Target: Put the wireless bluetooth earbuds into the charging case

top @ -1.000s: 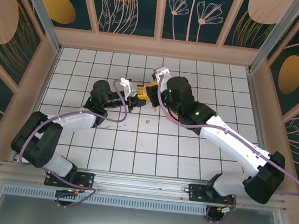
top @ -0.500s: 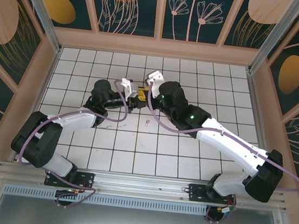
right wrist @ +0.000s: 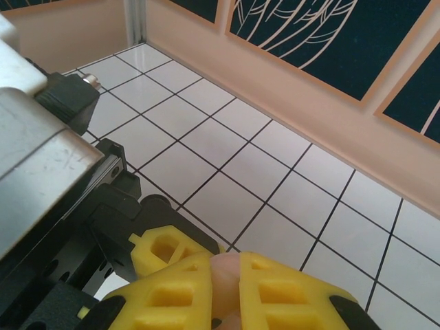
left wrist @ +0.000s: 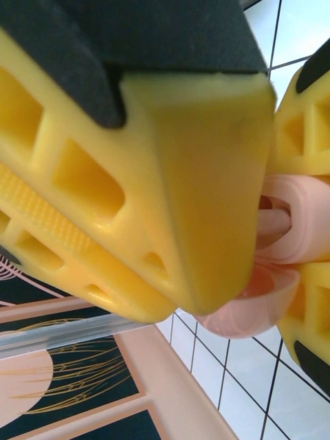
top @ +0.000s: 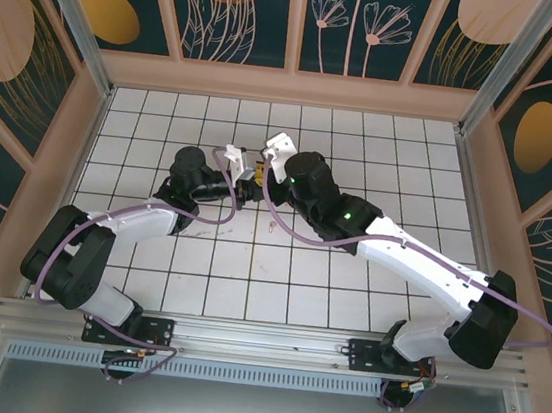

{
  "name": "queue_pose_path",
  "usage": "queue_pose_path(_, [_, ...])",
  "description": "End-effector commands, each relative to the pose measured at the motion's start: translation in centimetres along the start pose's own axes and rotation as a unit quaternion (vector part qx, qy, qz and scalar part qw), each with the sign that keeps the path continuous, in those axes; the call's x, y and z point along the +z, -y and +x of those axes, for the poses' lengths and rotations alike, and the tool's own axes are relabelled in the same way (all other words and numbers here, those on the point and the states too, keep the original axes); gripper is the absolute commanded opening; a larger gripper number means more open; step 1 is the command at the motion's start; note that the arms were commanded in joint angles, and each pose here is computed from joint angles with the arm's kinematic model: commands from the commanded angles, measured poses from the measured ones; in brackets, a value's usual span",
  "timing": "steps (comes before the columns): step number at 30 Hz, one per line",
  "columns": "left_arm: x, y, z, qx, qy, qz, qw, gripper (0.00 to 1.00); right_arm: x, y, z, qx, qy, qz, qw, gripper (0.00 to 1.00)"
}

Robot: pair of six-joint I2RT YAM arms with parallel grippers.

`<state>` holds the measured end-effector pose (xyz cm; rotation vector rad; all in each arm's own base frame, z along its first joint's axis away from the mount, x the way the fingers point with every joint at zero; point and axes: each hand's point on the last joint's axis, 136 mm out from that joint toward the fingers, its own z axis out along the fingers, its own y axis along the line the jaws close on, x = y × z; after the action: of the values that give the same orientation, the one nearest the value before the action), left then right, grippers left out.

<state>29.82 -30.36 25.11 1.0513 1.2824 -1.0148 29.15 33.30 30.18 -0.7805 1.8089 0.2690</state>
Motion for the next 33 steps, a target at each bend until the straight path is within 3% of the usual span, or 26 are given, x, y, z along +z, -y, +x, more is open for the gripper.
queue_pose_path(1, [0.2, 0.3, -2.9, 0.040, 0.035, 0.008, 0.999, 0.00, -0.1, 1.0, 0.1, 0.005, -0.015, 0.015, 1.000, 0.13])
queue_pose_path(12, [0.1, 0.4, -2.7, 0.038, 0.032, 0.009, 0.999, 0.00, -1.8, 2.5, -2.4, 0.075, 0.024, -0.018, 0.997, 0.14])
queue_pose_path(33, [0.2, 0.3, -3.0, 0.036, 0.032, 0.010, 0.999, 0.00, -1.0, 1.2, -0.6, 0.082, 0.003, -0.046, 0.996, 0.13])
